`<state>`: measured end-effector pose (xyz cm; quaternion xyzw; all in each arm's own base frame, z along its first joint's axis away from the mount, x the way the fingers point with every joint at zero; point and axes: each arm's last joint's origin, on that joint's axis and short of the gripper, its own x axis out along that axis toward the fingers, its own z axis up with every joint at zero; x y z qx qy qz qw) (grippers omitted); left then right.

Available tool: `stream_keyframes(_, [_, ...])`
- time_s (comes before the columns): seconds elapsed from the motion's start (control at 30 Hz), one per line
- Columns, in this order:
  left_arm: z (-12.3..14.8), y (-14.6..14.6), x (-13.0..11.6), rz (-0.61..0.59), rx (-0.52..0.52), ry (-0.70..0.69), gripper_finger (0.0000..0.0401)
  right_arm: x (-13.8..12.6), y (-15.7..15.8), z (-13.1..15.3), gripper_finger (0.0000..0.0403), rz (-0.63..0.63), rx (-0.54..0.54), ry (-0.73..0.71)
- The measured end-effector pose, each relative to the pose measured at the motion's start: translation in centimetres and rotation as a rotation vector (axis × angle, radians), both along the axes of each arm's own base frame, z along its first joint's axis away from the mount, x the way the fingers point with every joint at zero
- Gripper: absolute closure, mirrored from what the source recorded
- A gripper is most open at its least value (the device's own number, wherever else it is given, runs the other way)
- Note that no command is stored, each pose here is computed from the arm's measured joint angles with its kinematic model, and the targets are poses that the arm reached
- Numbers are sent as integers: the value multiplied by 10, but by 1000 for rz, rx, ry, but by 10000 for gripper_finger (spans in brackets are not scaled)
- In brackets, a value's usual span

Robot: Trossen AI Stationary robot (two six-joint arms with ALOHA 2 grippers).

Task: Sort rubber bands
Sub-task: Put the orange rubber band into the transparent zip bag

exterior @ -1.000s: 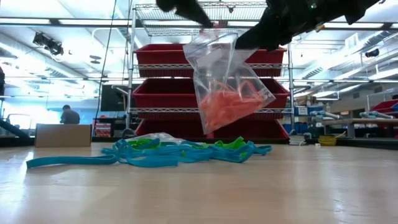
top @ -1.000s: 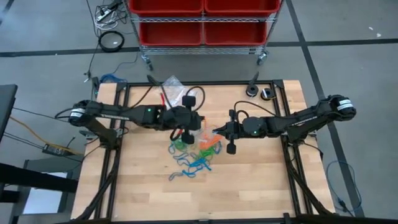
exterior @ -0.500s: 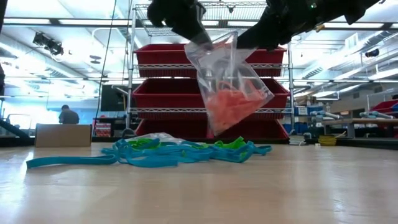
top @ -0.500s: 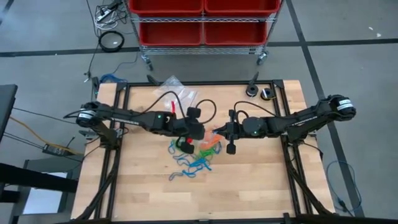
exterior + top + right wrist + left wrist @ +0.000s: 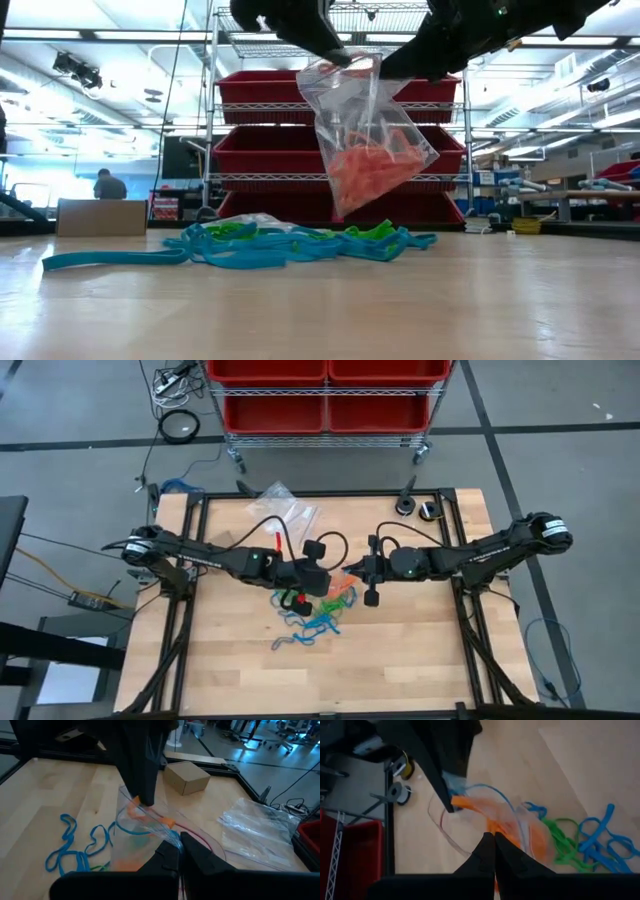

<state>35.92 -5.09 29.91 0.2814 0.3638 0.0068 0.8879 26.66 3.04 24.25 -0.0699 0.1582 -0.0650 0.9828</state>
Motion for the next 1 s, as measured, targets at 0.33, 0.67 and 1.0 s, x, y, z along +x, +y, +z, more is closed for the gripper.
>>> stream_keyframes(0.33, [-5,-2,-1,-48,-47,45,398,0,0,1,403,3,-2,-13])
stream_keyframes(0.67, [-4,1,0,-39,-48,40,383,0,10,5,403,101,-22,-43])
stream_keyframes(1.0, [-6,-1,-2,0,-112,46,244,0,12,5,403,105,-26,-42])
